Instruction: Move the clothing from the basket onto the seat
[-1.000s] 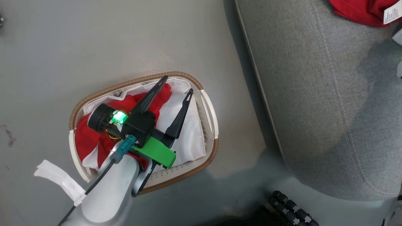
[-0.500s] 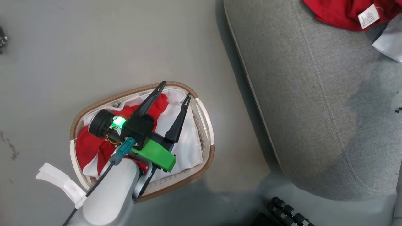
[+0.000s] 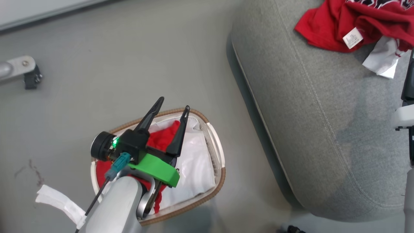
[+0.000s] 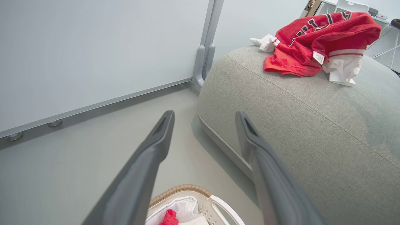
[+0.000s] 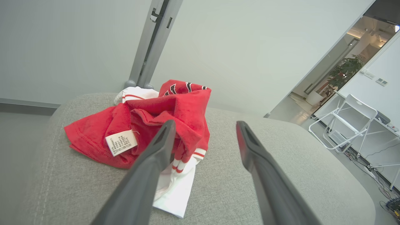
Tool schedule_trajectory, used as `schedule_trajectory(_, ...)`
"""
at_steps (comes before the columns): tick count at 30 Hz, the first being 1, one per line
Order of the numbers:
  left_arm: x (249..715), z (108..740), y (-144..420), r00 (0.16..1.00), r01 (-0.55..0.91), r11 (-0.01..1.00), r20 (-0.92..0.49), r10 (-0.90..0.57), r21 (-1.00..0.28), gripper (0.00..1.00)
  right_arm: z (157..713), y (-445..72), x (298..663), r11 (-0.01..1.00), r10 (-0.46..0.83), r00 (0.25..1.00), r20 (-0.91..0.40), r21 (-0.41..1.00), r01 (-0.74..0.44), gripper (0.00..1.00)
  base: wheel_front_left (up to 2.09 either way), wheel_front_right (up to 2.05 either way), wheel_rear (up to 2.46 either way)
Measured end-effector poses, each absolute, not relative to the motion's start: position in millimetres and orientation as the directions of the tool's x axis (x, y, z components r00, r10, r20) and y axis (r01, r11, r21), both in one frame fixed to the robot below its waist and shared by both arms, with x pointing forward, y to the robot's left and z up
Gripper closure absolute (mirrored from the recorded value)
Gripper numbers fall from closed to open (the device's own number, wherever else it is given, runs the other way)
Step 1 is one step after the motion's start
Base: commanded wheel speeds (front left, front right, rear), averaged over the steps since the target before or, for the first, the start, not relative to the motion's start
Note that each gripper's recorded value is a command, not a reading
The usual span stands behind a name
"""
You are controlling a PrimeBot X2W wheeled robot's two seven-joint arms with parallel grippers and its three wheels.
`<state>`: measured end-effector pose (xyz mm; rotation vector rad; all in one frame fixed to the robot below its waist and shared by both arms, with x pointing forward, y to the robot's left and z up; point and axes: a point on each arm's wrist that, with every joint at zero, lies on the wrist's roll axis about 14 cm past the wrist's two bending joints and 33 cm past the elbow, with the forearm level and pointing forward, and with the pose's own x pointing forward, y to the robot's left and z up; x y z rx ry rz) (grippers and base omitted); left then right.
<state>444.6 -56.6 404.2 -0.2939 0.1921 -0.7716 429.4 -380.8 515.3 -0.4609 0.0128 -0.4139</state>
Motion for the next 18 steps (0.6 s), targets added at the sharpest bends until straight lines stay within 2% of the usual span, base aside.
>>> schedule_trajectory(9,446.0,440.9,-14.6,0.814,0.543,0.775,-0.023,-0.580,-0.323,0.00,544.4,-338.7,443.9,0.888,-0.281,0.948,0.150,-0.334,0.316,0.00,0.00,0.00,0.00)
schedule_trajectory(18,431.7,451.5,54.3,0.922,0.354,0.876,-0.038,-0.386,-0.327,0.00,546.2,-267.7,457.3,0.968,-0.134,0.979,0.156,-0.192,0.163,0.00,0.00,0.00,0.00)
